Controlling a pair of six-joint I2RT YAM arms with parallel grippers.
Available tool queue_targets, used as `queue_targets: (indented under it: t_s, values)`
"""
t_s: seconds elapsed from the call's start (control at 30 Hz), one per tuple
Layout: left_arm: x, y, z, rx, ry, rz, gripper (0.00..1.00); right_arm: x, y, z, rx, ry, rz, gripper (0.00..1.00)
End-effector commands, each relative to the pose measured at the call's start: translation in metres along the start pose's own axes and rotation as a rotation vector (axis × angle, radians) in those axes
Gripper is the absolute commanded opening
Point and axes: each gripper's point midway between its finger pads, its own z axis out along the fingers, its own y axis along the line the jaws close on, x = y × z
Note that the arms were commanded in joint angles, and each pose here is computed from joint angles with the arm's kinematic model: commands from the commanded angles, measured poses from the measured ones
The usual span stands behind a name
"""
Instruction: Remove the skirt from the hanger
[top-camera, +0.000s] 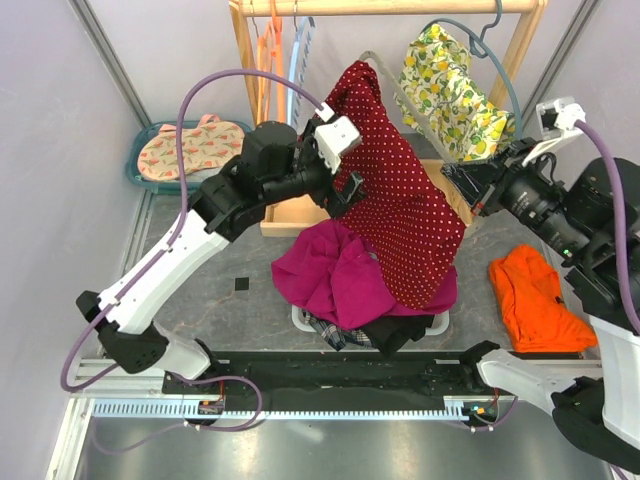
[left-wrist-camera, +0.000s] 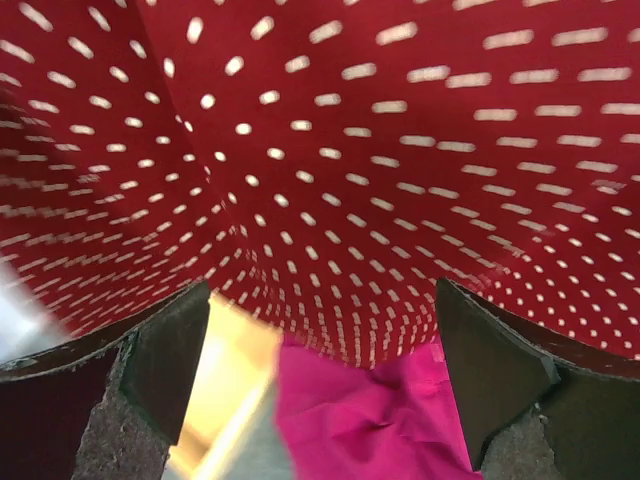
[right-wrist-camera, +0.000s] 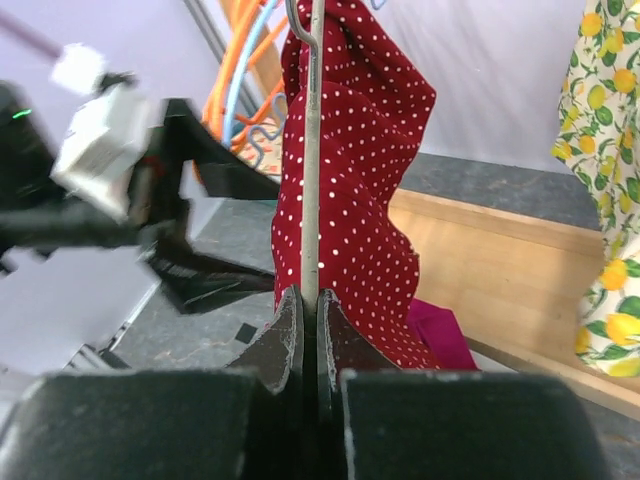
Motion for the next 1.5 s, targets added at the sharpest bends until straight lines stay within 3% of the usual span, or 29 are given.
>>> queue_targets:
  t_s: [0.0, 0.1, 0.13, 0.17, 0.2, 0.43, 0.73, 0.97, 1.33, 1.47]
  values:
    - [-0.021, -0.036, -0.002, 0.252, -0.063, -0.154, 0.99, -0.024, 0.020, -0.017, -0.086, -0.074, -0.014, 0.00]
    - [-0.018, -0.040, 0.001, 0.280, -0.056, -0.152, 0.99, -0.024, 0.021, -0.017, -0.093, -0.072, -0.018, 0.00]
    - [-0.018, -0.041, 0.002, 0.287, -0.054, -0.153, 0.84, -0.025, 0.022, -0.017, -0.095, -0.076, -0.018, 0.00]
    - [-0.024, -0.043, 0.000, 0.301, -0.067, -0.145, 0.54, -0.025, 0.022, -0.017, -0.095, -0.078, -0.019, 0.00]
    - [-0.025, -0.042, -0.001, 0.298, -0.071, -0.147, 0.02, -0.025, 0.022, -0.016, -0.098, -0.078, -0.020, 0.00]
    - [-0.062, -0.035, -0.034, 0.264, -0.156, -0.117, 0.02, -0.022, 0.017, -0.011, -0.076, -0.067, -0.030, 0.00]
    - [-0.166, -0.025, -0.139, 0.217, -0.420, 0.002, 0.02, -0.002, -0.010, 0.001, 0.038, -0.025, -0.062, 0.00]
    - [-0.166, -0.038, -0.163, 0.276, -0.434, 0.046, 0.02, 0.013, -0.045, 0.008, 0.205, 0.010, -0.084, 0.00]
    - [-0.109, -0.028, -0.129, 0.197, -0.280, 0.021, 0.02, 0.016, -0.067, 0.011, 0.312, 0.001, -0.104, 0.00]
    - [-0.135, -0.009, -0.151, 0.090, -0.352, 0.057, 0.02, 0.031, -0.083, 0.014, 0.380, 0.043, -0.120, 0.00]
